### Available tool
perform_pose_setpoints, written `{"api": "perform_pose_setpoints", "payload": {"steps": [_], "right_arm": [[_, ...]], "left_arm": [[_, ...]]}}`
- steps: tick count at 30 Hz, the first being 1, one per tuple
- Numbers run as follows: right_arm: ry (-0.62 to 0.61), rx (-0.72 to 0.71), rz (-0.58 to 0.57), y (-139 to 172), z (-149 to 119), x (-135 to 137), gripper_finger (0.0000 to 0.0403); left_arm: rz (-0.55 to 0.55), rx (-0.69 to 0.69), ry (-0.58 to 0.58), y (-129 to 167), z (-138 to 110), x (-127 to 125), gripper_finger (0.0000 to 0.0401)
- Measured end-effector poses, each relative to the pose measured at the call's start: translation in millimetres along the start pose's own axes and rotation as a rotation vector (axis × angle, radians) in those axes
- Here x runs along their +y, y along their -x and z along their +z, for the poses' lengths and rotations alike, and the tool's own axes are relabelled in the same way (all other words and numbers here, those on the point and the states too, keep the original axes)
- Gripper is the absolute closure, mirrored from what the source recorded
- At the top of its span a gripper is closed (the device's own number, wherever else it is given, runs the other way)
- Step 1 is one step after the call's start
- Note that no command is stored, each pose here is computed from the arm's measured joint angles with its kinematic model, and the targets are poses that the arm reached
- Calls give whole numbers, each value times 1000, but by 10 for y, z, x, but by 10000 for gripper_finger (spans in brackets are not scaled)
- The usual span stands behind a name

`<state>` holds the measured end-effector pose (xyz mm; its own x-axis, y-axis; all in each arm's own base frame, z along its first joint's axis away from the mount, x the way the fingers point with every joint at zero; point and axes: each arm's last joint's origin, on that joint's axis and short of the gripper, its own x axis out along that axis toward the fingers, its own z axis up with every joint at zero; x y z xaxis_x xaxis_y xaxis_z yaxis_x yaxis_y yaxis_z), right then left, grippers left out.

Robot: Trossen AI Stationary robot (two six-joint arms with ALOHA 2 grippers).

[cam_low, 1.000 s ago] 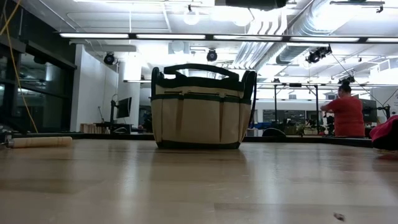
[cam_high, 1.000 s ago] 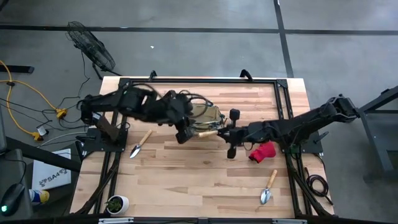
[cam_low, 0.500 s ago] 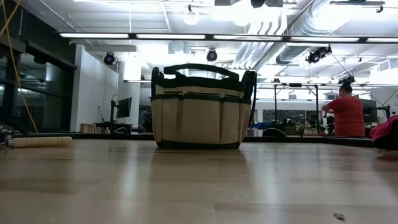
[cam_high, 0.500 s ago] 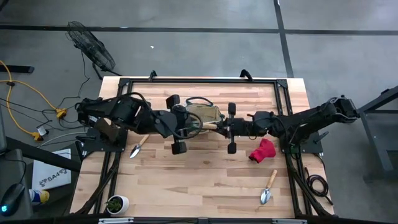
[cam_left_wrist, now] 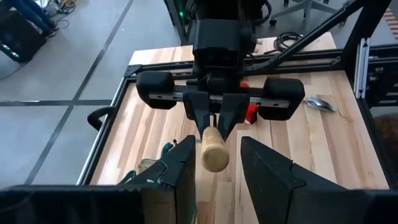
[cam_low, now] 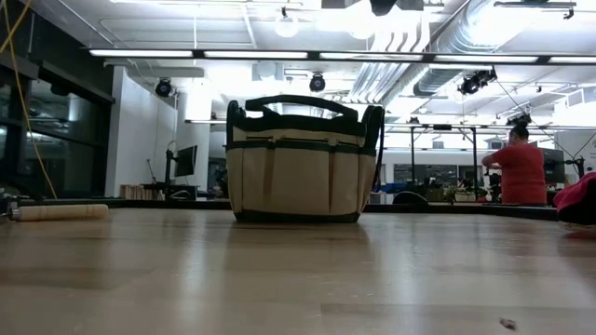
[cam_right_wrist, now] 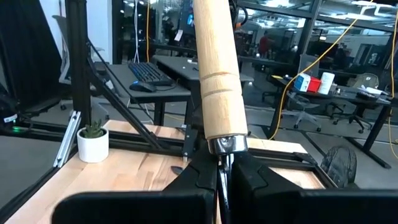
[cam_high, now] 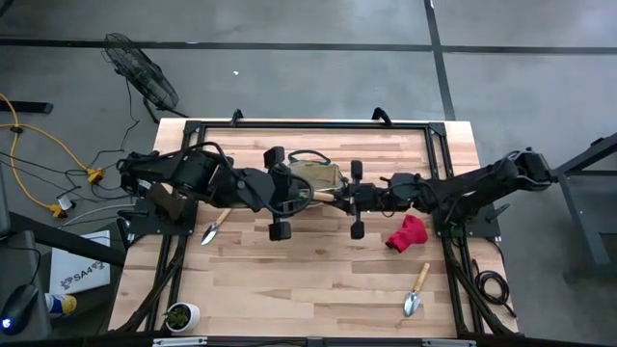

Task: Pick & Place Garden tools in Gardening bag
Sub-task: Put the hand rake into the gardening bag

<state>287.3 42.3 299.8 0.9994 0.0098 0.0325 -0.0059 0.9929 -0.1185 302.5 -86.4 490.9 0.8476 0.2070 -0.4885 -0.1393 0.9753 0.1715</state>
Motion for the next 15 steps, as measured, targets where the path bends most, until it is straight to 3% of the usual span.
{"api": "perform_pose_setpoints", "payload": {"steps": [15], "right_arm": [[-2,-32,-10,-23,10,-31,399]], "left_arm": [[5,19,-27,-84,-13,-40,277]]}}
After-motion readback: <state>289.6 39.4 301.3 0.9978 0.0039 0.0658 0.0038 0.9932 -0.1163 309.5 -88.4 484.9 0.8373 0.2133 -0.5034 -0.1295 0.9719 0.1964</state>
